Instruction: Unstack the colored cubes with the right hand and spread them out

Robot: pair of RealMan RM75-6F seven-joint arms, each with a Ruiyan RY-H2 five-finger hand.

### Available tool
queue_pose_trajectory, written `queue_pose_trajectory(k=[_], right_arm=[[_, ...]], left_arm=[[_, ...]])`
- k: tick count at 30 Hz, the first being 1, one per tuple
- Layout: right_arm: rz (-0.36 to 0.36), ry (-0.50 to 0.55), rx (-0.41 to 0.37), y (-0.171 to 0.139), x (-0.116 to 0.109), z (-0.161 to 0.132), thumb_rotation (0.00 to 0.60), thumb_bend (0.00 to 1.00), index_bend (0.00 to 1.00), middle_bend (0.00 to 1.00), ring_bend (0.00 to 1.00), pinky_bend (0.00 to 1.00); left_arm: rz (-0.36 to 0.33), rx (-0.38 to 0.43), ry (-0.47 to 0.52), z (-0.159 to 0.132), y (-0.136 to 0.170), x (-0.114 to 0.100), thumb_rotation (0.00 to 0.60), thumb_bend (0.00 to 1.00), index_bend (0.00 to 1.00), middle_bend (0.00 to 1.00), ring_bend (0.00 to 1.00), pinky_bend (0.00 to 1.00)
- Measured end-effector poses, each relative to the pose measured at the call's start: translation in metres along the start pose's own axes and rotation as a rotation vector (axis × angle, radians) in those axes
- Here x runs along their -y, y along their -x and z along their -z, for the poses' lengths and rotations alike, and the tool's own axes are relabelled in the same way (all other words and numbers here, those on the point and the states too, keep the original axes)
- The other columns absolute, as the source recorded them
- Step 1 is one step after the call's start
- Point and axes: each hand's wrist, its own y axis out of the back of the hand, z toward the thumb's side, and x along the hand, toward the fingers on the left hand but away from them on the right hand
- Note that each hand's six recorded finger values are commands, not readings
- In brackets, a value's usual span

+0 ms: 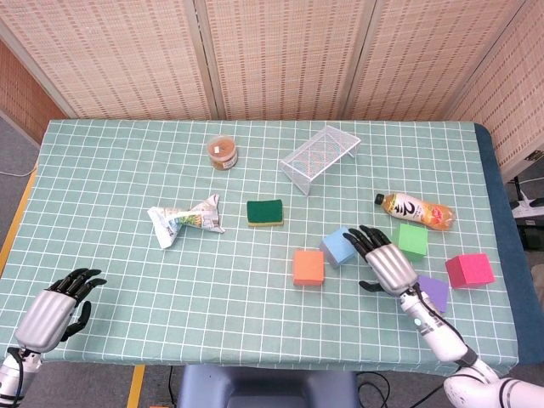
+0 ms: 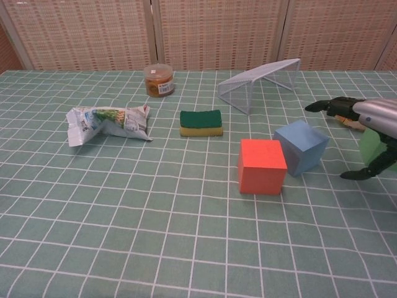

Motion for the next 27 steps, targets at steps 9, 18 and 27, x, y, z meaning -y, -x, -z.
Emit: queue_pose_trajectory(k=[9,18,27], right_arm=[[-0.03,-0.022,0.031,0.03,0.009,0.0,0.6,0.05,0.09,0.07,0.0,0.11],[-0.031,0.008,0.022,0.048,0.015,-0.004,0.6,0.05,0.26,0.35,0.17,0.23],[0.114,-0.015,0.04,0.044,-0.002,0.016,0.6,0.07,0.54,0.55,0.57,0.62]], left_arm=[[-0.001,0.0,0.0,0.0,0.0,0.0,0.6,0.67,0.28,0.2,0.17,0.43],[0.007,0.001,-0.005,-0.001,0.0,0.002,0.6,0.67,0.28,0.2,0.17,0.43],[0.006,0.005,-0.004,-0.001,0.0,0.001,0.6,0.68,0.28,0.2,0.17,0.43]])
